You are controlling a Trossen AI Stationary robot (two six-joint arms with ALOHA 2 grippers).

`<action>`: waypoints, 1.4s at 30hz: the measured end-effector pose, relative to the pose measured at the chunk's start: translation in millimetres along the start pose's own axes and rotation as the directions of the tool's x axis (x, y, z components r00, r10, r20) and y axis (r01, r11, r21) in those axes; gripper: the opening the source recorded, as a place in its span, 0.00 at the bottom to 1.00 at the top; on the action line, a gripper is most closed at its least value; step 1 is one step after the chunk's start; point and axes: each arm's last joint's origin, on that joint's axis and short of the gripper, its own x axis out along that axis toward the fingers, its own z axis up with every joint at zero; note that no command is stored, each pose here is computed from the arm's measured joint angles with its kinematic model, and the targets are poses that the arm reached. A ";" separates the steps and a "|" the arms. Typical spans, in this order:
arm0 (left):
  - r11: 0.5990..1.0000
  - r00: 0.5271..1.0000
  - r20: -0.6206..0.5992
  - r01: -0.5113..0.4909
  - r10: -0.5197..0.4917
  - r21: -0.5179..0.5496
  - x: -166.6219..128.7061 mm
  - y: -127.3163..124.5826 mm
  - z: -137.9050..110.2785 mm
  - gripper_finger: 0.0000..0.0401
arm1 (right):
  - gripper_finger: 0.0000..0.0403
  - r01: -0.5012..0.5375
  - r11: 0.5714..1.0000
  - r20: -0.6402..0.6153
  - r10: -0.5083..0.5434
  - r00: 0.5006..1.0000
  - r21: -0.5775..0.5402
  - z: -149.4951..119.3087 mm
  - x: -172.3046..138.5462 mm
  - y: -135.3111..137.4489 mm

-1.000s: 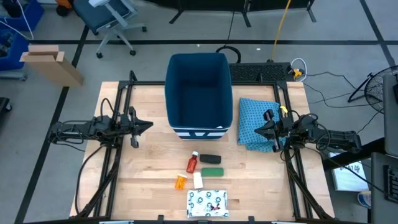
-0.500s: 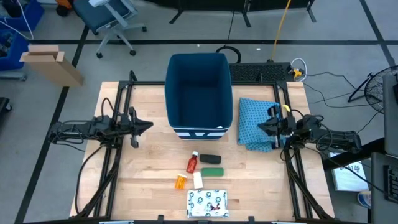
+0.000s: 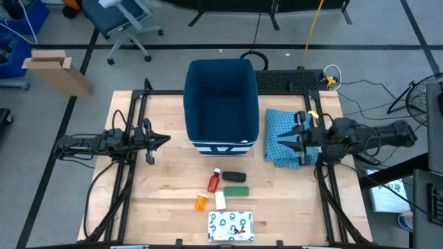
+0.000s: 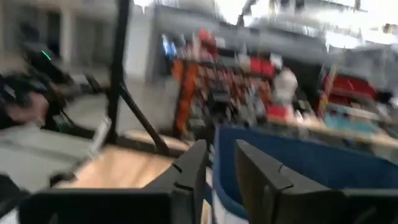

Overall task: Pick & place medical supplies in basket/bin
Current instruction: Put the mailer bag into the blue bin

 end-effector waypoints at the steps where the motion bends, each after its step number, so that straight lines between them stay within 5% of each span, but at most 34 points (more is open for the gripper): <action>1: 1.000 1.000 0.000 0.000 0.000 0.000 0.0 0.0 0.0 0.08 | 0.25 0.018 1.000 -0.057 -0.019 0.998 -0.019 6.8 7.5 2.0; 5: 1.000 1.000 0.001 0.000 0.000 0.001 0.0 0.0 0.1 0.08 | 0.34 0.047 0.994 -0.204 -0.067 0.977 -0.100 25.3 34.4 16.4; 8: 1.000 1.000 0.002 -0.003 0.003 0.002 0.0 0.1 0.2 0.08 | 0.40 -0.015 0.995 -0.217 -0.008 0.976 -0.102 38.0 46.6 33.4; 12: 1.000 1.000 0.002 -0.008 0.008 0.002 0.0 0.2 0.2 0.08 | 0.45 -0.138 0.985 -0.266 0.107 0.958 -0.102 37.6 60.7 72.5; 15: 1.000 1.000 0.004 -0.008 0.008 0.002 0.0 0.3 0.4 0.08 | 0.47 -0.113 0.979 -0.308 0.056 0.950 -0.170 33.8 67.0 102.3; 19: 1.000 1.000 0.004 -0.008 0.008 -0.001 0.0 0.2 0.4 0.08 | 0.49 -0.119 0.962 -0.367 0.021 0.930 -0.246 19.2 74.0 141.9; 30: 0.997 1.000 0.004 -0.007 0.007 -0.082 0.0 0.2 0.4 0.08 | 0.50 -0.202 0.961 -0.523 0.075 0.849 -0.190 -45.1 95.6 242.1; 34: 0.996 1.000 0.003 -0.007 0.007 -0.089 0.0 0.2 0.3 0.08 | 0.51 -0.270 0.928 -0.564 0.083 0.821 -0.257 -68.8 102.8 275.4; 42: 0.991 1.000 -0.001 -0.004 0.004 -0.135 0.0 0.1 -0.1 0.08 | 0.54 -0.341 0.849 -0.615 0.024 0.788 -0.405 -61.3 105.3 312.5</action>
